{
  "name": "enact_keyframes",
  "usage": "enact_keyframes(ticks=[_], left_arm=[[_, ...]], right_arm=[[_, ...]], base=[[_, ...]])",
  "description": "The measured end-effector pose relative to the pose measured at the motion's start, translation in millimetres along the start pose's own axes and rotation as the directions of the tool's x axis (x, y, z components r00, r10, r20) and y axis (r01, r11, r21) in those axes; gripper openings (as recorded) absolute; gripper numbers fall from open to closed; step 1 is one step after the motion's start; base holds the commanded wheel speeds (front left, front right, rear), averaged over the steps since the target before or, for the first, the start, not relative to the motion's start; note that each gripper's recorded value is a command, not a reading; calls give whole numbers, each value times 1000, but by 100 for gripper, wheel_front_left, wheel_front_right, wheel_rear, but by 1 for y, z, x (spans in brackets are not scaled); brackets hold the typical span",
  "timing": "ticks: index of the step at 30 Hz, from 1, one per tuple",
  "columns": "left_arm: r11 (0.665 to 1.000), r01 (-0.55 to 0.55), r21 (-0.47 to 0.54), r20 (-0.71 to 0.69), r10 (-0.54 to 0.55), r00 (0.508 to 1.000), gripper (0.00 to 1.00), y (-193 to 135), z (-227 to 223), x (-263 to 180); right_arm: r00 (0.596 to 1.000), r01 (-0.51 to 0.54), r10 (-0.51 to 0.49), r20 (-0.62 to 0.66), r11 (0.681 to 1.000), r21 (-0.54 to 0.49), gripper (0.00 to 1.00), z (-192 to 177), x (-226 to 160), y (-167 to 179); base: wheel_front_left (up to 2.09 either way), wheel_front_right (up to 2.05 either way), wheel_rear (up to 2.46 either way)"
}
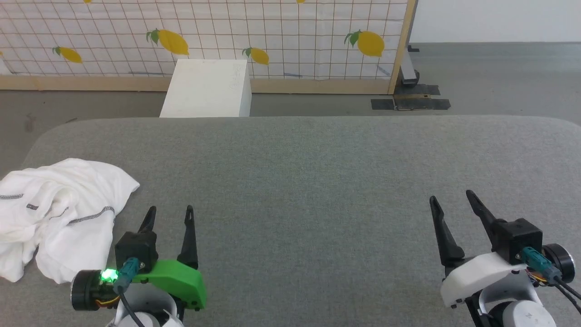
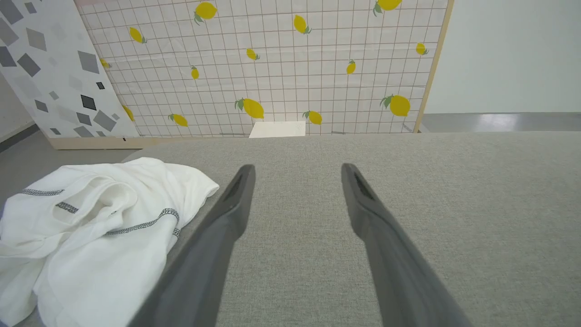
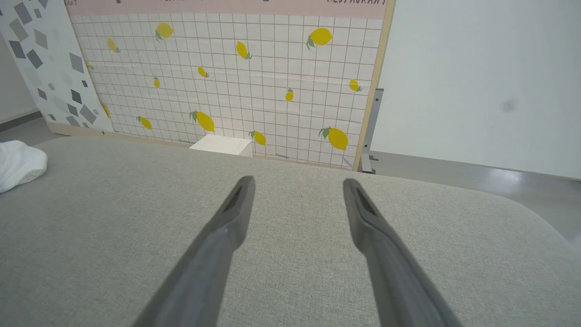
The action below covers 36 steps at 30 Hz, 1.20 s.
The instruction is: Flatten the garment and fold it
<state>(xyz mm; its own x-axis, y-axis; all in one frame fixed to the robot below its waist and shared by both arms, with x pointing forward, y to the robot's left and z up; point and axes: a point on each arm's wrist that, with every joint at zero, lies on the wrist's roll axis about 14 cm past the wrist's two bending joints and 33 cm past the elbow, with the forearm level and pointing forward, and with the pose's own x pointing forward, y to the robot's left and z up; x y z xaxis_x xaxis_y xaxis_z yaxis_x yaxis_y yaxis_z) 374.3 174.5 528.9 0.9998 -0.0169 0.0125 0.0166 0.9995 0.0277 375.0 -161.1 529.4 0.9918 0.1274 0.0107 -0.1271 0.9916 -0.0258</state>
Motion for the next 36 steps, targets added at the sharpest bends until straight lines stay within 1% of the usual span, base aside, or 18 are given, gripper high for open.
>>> enact_keyframes(ticks=[16,26,36], left_arm=[[998,-67,-18,18,68,998,100,19,0,-9],[991,-135,-26,26,135,990,100,38,-1,-21],[976,-210,-52,24,212,977,100,60,-5,-38]], right_arm=[[999,-39,39,-3,998,40,100,-8,5,13],[996,-91,91,4,994,64,100,-11,14,31],[988,-156,157,-1,984,85,100,-17,22,53]], base=[[0,0,0],[0,0,0],[0,0,0]])
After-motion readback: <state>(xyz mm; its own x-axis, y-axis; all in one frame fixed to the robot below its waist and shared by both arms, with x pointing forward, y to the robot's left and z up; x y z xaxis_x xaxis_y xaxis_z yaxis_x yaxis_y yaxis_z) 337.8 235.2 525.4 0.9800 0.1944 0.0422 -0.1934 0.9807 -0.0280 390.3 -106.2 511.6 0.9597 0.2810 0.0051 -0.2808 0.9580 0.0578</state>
